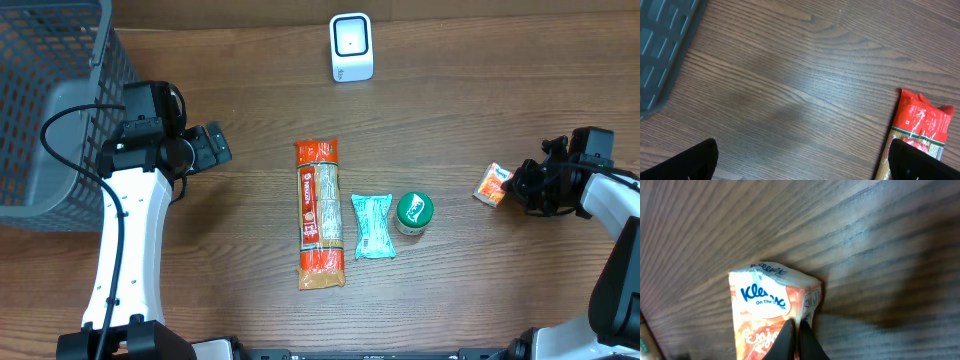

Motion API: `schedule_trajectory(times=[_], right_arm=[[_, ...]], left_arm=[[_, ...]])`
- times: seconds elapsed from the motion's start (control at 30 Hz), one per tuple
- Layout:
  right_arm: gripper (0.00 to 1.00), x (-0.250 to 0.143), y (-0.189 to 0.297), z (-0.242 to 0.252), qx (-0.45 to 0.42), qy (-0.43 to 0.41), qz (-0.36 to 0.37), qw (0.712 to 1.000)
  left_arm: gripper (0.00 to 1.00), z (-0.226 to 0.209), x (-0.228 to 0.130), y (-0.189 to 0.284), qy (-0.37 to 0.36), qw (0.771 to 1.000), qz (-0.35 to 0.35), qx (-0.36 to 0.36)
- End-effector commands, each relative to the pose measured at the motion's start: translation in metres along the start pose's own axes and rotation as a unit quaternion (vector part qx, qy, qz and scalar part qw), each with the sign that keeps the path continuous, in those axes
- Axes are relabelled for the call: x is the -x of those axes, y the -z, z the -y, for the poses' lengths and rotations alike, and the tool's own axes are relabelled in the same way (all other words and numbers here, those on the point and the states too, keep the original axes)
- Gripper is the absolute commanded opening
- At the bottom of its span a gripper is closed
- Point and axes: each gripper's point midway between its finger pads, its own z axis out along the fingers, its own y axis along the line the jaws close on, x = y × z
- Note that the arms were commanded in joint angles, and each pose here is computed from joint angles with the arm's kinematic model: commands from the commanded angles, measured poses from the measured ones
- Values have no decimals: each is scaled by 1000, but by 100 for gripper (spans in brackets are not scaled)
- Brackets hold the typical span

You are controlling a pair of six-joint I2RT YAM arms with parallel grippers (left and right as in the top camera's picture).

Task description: Scan the item barcode

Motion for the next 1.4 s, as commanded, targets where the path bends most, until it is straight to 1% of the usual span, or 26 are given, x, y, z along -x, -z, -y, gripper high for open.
schedule_trajectory(times=[0.0, 0.07, 0.13, 0.2, 0.27, 0.33, 0.37, 0.4, 0.57, 0.7, 0.8, 1.0, 1.1, 1.23, 1.37], right_arm=[[4, 24, 20, -19, 14, 15, 20, 1000], [4, 31, 31, -30, 12, 29, 17, 999], [4, 39, 44, -35, -18, 38, 19, 999], [4, 47, 59, -32, -84, 50, 26, 995], [4, 53, 74, -27, -172, 71, 39, 982], [4, 57, 90, -19, -276, 102, 59, 954], [4, 57, 94, -18, -309, 115, 67, 942], [4, 57, 98, -19, -350, 135, 76, 924], [4, 47, 91, -49, -425, 212, 107, 873], [4, 39, 77, -55, -482, 264, 99, 829], [4, 32, 62, -48, -505, 282, 72, 813], [4, 28, 40, -30, -536, 293, 37, 791], [4, 26, 34, -27, -537, 295, 27, 790], [4, 20, 26, -27, -519, 292, 12, 803], [4, 19, 25, -27, -519, 292, 12, 803]], left_arm=[[100, 2, 1, 1, -6, 1000, 2, -3], [100, 2, 1, 1, -6, 1000, 2, -3], [100, 1, 1, 1, -6, 1000, 2, -3], [100, 1, 2, 1, -6, 1000, 2, -3], [100, 1, 2, 1, -6, 1000, 2, -3], [100, 1, 2, 1, -6, 1000, 2, -3], [100, 1, 2, 1, -6, 1000, 2, -3], [100, 1, 2, 1, -6, 1000, 2, -3], [100, 1, 2, 1, -6, 1000, 2, -3], [100, 1, 2, 1, -6, 1000, 2, -3], [100, 1, 2, 1, -6, 1000, 2, -3], [100, 2, 1, 1, -6, 1000, 2, -3], [100, 2, 1, 1, -7, 1000, 2, -3], [100, 2, 1, 1, -7, 1000, 2, -3], [100, 2, 1, 1, -7, 1000, 2, -3]])
